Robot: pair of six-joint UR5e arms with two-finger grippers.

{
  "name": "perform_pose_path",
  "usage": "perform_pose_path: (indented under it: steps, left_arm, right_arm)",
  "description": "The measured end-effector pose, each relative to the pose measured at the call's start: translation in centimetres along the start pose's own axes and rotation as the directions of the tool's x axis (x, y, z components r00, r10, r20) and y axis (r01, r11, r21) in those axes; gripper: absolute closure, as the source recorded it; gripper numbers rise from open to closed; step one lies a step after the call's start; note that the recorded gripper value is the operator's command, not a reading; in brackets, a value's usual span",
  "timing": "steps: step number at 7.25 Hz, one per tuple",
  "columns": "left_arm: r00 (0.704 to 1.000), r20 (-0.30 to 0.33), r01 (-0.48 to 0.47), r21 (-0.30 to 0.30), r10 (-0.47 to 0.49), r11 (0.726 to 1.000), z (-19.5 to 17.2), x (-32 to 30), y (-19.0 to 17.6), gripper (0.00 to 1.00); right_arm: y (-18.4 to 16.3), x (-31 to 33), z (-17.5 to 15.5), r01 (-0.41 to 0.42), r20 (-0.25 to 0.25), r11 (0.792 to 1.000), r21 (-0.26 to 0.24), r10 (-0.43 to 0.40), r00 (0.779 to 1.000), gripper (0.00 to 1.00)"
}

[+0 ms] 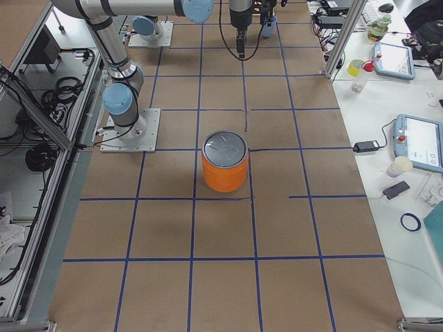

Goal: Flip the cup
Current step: 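Set the cup upright on the table and open the left gripper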

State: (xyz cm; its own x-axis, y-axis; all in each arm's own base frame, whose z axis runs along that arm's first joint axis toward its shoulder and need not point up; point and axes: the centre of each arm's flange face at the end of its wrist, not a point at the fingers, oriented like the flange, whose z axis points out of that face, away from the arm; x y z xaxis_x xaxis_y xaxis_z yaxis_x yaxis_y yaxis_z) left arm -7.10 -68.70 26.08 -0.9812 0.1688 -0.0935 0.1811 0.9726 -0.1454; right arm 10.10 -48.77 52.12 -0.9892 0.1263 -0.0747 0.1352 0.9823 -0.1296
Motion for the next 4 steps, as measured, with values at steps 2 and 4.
perform_pose_path:
  steps: [2, 4]
  left_arm:
    - [1.000, 0.003, 0.018, 0.004, -0.018, 1.000, -0.3, 0.0, 0.1, 0.08]
    - [0.999, 0.009, 0.035, 0.012, -0.035, 0.999, -3.0, 0.0, 0.2, 0.02]
  right_arm:
    - [0.0, 0.0, 0.0, 0.000, -0.001, 1.000, 0.000, 0.000, 1.000, 0.00]
    - [0.0, 0.0, 0.0, 0.000, -0.001, 1.000, 0.000, 0.000, 1.000, 0.00]
